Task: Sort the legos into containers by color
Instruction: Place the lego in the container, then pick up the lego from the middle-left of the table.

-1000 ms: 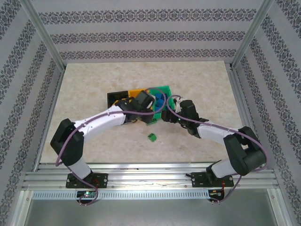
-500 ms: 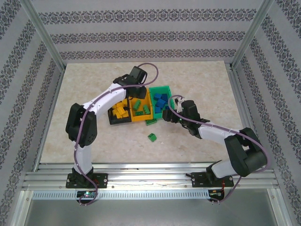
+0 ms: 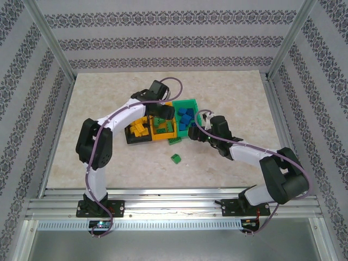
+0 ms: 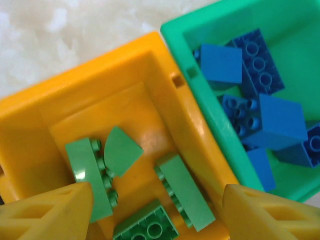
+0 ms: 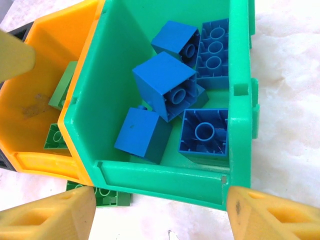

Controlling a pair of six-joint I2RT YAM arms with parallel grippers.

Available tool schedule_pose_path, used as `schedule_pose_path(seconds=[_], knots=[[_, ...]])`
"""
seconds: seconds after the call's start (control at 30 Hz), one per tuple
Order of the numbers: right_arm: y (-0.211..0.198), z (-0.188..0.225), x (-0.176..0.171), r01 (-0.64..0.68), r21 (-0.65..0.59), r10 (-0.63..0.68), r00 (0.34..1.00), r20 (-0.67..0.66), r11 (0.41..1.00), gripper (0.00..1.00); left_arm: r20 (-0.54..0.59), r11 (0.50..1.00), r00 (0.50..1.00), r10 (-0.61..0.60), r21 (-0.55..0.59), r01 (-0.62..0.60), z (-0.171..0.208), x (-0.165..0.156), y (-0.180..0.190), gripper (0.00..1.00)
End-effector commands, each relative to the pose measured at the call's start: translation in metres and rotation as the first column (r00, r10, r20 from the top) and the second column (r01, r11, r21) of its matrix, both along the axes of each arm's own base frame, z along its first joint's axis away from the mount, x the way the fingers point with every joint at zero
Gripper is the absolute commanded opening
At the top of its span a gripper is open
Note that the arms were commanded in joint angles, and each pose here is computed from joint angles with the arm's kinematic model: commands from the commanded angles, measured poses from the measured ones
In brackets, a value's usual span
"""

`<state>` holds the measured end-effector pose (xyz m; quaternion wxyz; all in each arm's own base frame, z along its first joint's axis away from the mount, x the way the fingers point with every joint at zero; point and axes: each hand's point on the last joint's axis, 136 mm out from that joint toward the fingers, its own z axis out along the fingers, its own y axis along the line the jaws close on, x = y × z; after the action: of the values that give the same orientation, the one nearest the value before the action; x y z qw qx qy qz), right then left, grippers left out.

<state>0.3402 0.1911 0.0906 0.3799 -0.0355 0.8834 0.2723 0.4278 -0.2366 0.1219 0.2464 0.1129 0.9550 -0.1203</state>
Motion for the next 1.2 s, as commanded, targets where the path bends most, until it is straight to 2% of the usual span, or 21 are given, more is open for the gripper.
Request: schedule_pose_path(seconds=[0.0,0.37,0.5,0.63,0.77,1.0,1.17], knots=[[-0.001,0.007,0.002,0.006,0.03,-0.006,1.0,0.017,1.0,0.7,0.077,0.993,0.997,0.005,-0.119,0.004,0.034,-0.003,-0.01,0.69],[0.0,0.007,0.004,0.007,0.031,-0.008,1.0,0.017,0.999,0.7,0.0,0.977,0.999,-0.033,-0.213,0.032,0.025,-0.045,-0.015,0.67],[-0.001,0.006,0.004,0.008,0.029,-0.008,1.0,0.017,1.0,0.7,0.013,0.98,0.997,-0.079,-0.184,0.08,0.022,-0.067,-0.022,0.67],[-0.001,0.006,0.004,0.009,0.029,-0.01,1.0,0.016,1.0,0.7,-0.026,0.982,0.992,-0.119,-0.149,0.114,0.012,-0.088,-0.025,0.66],[-0.001,0.006,0.005,0.009,0.031,-0.01,1.0,0.017,0.999,0.7,0.037,0.98,0.984,-0.172,-0.097,0.175,0.012,-0.107,-0.031,0.66],[0.0,0.005,0.007,0.008,0.031,-0.009,1.0,0.015,0.999,0.7,0.024,0.974,0.985,-0.173,-0.147,0.175,0.003,-0.131,-0.04,0.67],[-0.001,0.005,0.006,0.012,0.027,-0.012,1.0,0.016,1.0,0.7,-0.01,0.978,0.988,-0.155,-0.141,0.152,-0.007,-0.143,-0.037,0.65]])
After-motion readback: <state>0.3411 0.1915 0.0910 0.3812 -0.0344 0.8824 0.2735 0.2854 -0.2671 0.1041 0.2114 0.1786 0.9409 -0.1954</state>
